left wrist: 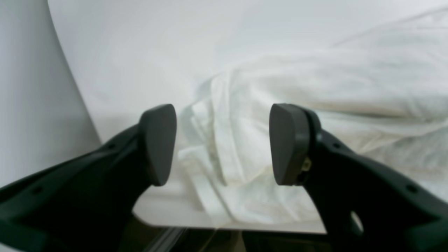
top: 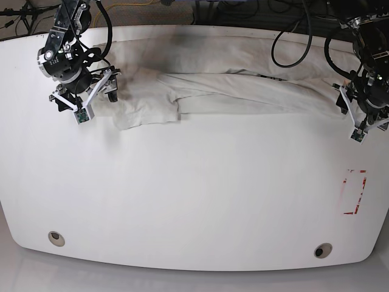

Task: Fold the T-shirt properly
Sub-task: 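Lay the folded edge down and open both grippers, then grasp both ends of the folded shirt with both grippers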

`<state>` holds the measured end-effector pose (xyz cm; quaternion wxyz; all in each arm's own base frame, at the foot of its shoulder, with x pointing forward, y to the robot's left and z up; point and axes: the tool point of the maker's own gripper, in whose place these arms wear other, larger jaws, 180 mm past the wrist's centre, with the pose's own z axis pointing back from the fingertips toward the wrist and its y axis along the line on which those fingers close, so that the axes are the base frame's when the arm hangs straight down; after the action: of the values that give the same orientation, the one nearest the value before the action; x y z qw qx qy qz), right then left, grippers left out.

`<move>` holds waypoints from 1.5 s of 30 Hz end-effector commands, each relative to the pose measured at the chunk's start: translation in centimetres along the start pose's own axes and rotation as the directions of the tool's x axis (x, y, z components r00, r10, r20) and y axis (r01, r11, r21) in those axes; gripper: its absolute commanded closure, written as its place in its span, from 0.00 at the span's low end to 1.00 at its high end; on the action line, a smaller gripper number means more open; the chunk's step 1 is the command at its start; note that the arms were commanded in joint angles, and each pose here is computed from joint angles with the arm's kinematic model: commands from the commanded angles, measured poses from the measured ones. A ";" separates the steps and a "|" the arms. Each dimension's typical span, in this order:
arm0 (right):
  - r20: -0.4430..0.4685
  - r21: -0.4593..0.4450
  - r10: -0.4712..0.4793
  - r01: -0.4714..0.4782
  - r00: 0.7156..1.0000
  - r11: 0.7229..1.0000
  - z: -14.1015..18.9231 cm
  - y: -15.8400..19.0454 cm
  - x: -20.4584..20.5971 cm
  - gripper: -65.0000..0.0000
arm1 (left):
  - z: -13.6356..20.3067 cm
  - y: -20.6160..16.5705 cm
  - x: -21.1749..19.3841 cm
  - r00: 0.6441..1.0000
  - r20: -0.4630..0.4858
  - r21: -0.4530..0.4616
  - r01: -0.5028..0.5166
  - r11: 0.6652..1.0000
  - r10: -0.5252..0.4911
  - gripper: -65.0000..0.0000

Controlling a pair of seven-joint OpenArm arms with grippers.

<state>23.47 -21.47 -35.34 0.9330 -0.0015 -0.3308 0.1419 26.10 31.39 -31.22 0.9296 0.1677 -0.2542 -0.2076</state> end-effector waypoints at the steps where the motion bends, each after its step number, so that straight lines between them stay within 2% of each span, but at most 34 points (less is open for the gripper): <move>1: -0.018 -0.024 0.034 -0.035 0.999 0.999 0.7 -1.2 0.1 0.26 | 0.7 0.9 0.9 1.000 0.029 0.021 0.005 1.000 -0.006 0.40; 5: 0.000 -0.010 0.031 -0.031 1.000 0.999 0.6 -0.6 0.1 0.26 | 0.7 0.9 0.8 1.000 0.026 0.024 0.003 1.000 -0.004 0.40; 11: 0.084 0.035 0.030 -0.033 0.996 0.999 0.0 1.0 2.2 0.26 | 0.3 -0.1 -0.5 1.000 -0.005 -0.001 0.006 1.000 -0.006 0.40; 13: 0.100 0.050 0.006 -0.011 0.995 0.999 -0.2 1.8 2.7 0.31 | 0.2 -0.6 -0.9 1.000 -0.013 -0.012 0.002 1.000 -0.002 0.40; 16: 0.105 0.065 -0.013 0.007 0.994 0.998 -0.4 2.6 2.8 0.44 | 0.1 -1.1 -1.8 0.999 -0.037 -0.025 0.004 1.000 -0.005 0.40; 20: 0.086 0.104 -0.012 0.003 0.996 0.995 -1.0 4.1 2.3 0.69 | 0.0 -2.1 -3.3 0.998 -0.066 -0.049 0.011 0.999 -0.014 0.41; 21: 0.078 0.112 -0.008 -0.001 0.997 0.994 -1.1 4.3 2.1 0.73 | 0.0 -2.3 -3.5 0.998 -0.066 -0.054 0.013 0.998 -0.016 0.43; 24: 0.034 0.135 -0.004 -0.001 0.999 0.991 -1.6 4.8 0.5 0.81 | -0.3 -3.1 -4.5 0.997 -0.074 -0.078 0.010 0.997 -0.016 0.57; 27: -0.008 0.150 -0.015 0.017 1.000 0.989 -2.2 4.9 -1.1 0.82 | -1.2 -3.9 -5.4 0.997 -0.077 -0.112 -0.009 0.994 0.001 0.75; 29: -0.016 0.161 -0.032 0.034 0.999 0.986 -2.8 5.0 -1.8 0.82 | -1.9 -4.2 -6.0 0.997 -0.082 -0.133 -0.027 0.991 0.017 0.82; 37: -0.090 0.177 -0.069 0.084 0.994 0.981 -4.8 3.6 -5.6 0.82 | -4.0 -5.0 -9.6 0.981 -0.170 -0.182 -0.127 0.975 0.095 0.83; 45: -0.073 0.163 -0.088 0.099 0.993 0.982 -6.7 1.0 -5.3 0.82 | -5.4 -5.0 -7.4 0.984 -0.139 -0.203 -0.139 0.969 0.112 0.82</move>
<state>24.01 -19.02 -42.71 0.9296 0.1242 -0.3247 0.1221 20.97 31.35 -41.03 0.9691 0.0557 -0.1780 -0.1614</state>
